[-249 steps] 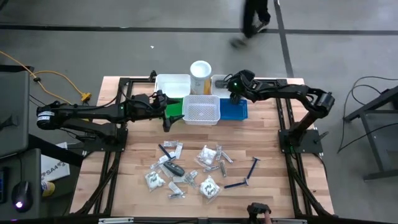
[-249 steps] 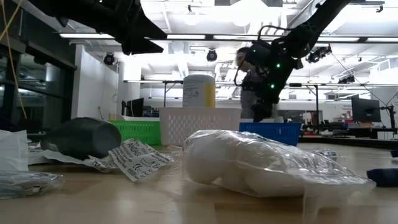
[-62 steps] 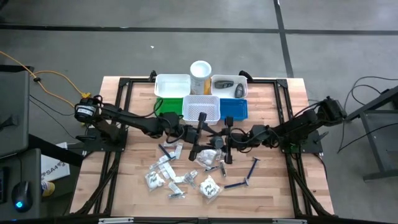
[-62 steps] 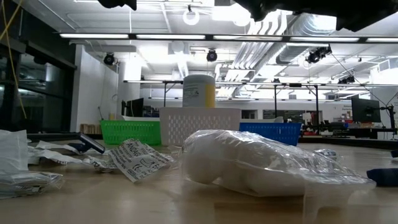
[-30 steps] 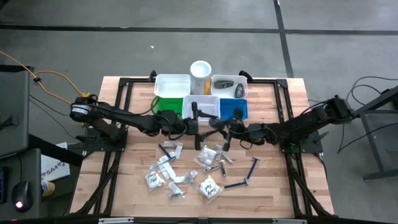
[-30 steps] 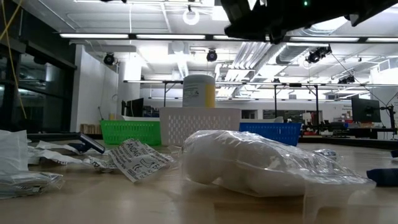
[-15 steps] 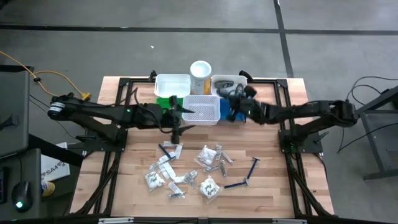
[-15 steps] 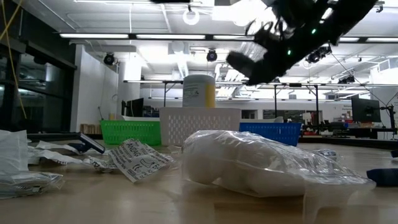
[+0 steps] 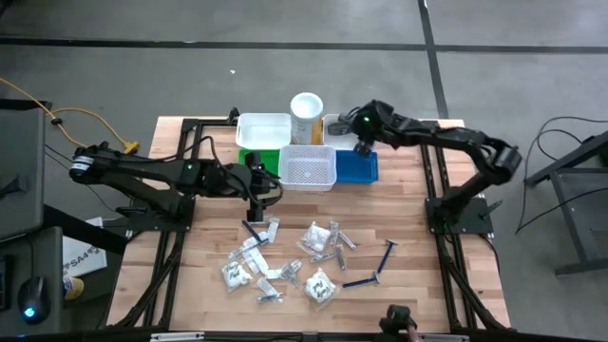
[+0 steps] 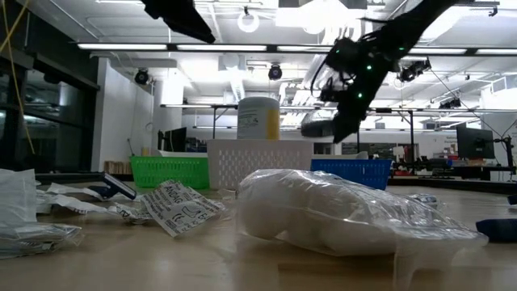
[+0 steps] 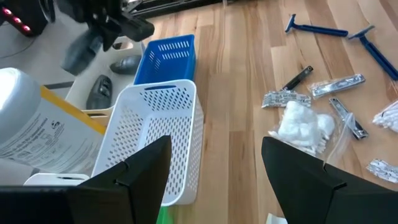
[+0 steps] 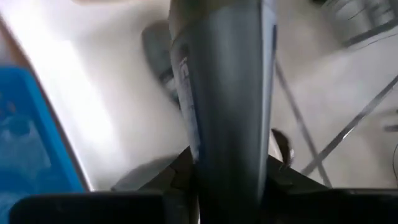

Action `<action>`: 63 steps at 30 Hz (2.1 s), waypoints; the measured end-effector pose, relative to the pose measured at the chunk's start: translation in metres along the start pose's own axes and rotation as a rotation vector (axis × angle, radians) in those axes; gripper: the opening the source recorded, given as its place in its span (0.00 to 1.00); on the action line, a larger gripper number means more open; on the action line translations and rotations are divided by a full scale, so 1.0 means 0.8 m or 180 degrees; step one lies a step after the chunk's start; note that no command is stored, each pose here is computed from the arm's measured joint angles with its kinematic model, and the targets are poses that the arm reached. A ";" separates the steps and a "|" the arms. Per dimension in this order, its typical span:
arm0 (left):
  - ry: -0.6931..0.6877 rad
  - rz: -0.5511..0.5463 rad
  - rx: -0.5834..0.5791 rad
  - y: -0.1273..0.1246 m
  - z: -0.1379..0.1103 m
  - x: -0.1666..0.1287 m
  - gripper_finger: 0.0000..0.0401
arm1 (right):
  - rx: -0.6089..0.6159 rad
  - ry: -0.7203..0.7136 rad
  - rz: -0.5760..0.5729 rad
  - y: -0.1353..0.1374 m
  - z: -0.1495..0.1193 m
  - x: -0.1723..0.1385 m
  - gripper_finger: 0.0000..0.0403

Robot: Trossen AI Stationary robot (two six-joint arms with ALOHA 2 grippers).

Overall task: Pick & Place Travel size toiletries
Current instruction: Put the black deodorant into the top right white bin, then put the blue razor into the blue bin

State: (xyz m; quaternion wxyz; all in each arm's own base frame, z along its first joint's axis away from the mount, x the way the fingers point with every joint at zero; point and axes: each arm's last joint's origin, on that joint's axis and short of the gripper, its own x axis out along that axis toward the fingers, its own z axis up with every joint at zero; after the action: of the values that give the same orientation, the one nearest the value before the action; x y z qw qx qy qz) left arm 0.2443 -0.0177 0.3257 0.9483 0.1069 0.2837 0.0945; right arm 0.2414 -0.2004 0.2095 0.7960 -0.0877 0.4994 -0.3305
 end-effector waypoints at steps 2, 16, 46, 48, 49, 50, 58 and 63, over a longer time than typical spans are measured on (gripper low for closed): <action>0.0018 -0.0001 0.0006 0.000 -0.001 0.000 0.62 | -0.0087 0.0180 0.0082 0.000 0.002 0.010 0.19; 0.0081 -0.0008 0.0052 0.000 -0.003 0.000 0.62 | -0.0555 0.0581 -0.0221 0.020 0.008 0.042 0.28; 0.0208 0.0248 0.0245 -0.016 -0.078 0.038 0.61 | 0.1963 0.1351 0.1129 0.073 -0.075 -0.175 0.57; 0.0217 0.0260 0.0250 -0.014 -0.089 0.039 0.60 | 0.2095 0.1439 0.1157 0.093 -0.086 -0.183 0.56; 0.0169 0.0254 0.0227 -0.014 -0.090 0.040 0.60 | 0.2145 0.1489 0.1169 0.104 -0.092 -0.187 0.56; 0.0158 0.0256 0.0213 -0.014 -0.093 0.039 0.59 | 0.2205 0.1563 0.1193 0.114 -0.097 -0.190 0.56; 0.0029 0.0088 0.0060 -0.012 -0.115 0.018 0.54 | 0.2605 0.1851 0.1345 0.179 -0.115 -0.222 0.56; -0.0051 -0.0017 -0.0004 -0.011 -0.122 0.007 0.52 | 0.2746 0.1991 0.1241 0.216 -0.122 -0.229 0.56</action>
State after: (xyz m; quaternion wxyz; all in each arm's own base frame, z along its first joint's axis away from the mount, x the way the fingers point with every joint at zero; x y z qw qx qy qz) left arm 0.1950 -0.0102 0.2408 0.9508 0.1063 0.2762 0.0913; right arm 0.1821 0.0634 0.2158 0.6202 0.4414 0.5382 -0.3618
